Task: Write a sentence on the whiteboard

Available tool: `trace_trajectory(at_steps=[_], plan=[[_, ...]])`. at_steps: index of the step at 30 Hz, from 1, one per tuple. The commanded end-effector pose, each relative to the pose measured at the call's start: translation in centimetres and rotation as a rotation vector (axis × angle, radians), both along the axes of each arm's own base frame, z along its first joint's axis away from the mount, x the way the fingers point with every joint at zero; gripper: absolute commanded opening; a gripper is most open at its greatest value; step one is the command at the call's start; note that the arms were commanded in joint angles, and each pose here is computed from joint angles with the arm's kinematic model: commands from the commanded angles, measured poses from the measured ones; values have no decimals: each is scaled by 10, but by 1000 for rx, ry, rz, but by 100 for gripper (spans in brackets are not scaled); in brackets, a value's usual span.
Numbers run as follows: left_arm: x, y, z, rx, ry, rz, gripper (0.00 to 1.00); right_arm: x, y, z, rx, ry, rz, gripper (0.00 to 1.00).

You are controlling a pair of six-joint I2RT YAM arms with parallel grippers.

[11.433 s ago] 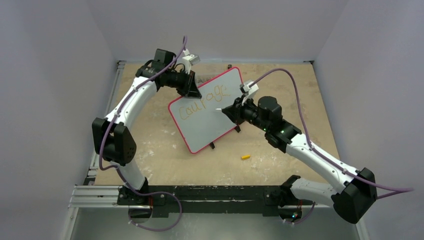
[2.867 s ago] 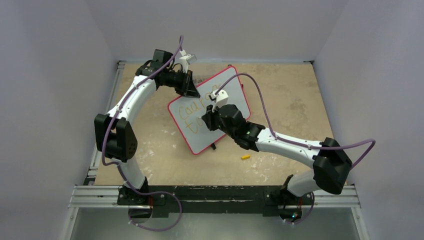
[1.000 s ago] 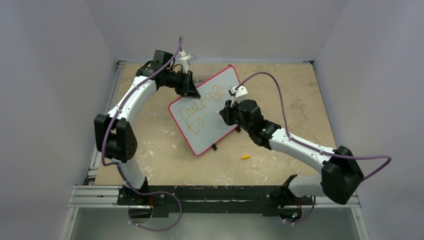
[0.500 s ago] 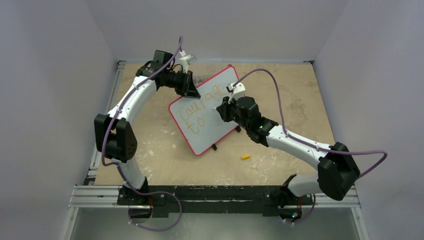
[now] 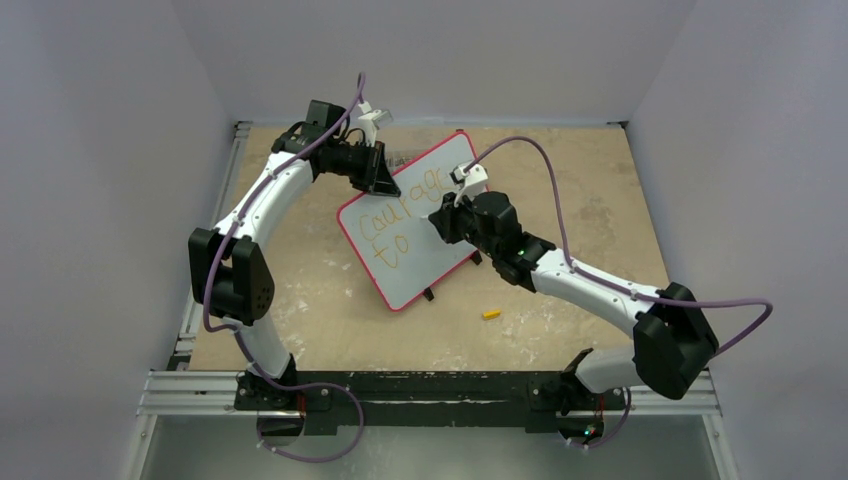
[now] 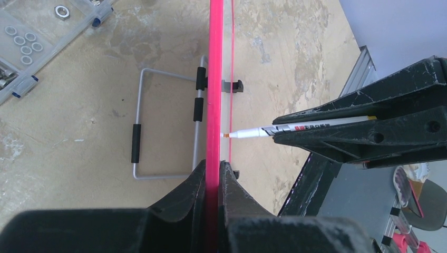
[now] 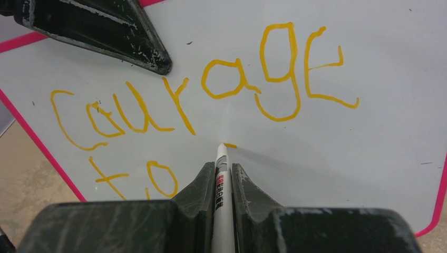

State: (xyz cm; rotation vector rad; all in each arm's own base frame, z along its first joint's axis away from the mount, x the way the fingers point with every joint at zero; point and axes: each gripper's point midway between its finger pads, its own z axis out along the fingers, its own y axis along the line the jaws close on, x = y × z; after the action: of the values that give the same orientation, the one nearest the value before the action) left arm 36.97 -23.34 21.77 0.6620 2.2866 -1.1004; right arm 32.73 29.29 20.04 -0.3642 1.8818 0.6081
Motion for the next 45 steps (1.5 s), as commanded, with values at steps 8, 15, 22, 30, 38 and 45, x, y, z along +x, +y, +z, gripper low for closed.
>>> trace_trajectory(at_steps=[8,15,22,30,38,45], plan=[[-13,1,-19,82,39,-2,0,-11,8,-11,-1,12,81,0],[-14,1,-20,82,40,-2,0,-15,0,-23,-17,41,61,0],[-14,1,-20,83,42,-3,0,-5,-17,-22,-50,36,-44,0],[-15,1,-20,82,42,-4,0,-1,-27,-28,-79,47,-105,0],[-15,1,-19,83,37,-4,0,-13,-25,-43,-85,81,-48,0],[-15,1,-19,84,39,-3,0,-21,-19,-46,-75,89,8,0]])
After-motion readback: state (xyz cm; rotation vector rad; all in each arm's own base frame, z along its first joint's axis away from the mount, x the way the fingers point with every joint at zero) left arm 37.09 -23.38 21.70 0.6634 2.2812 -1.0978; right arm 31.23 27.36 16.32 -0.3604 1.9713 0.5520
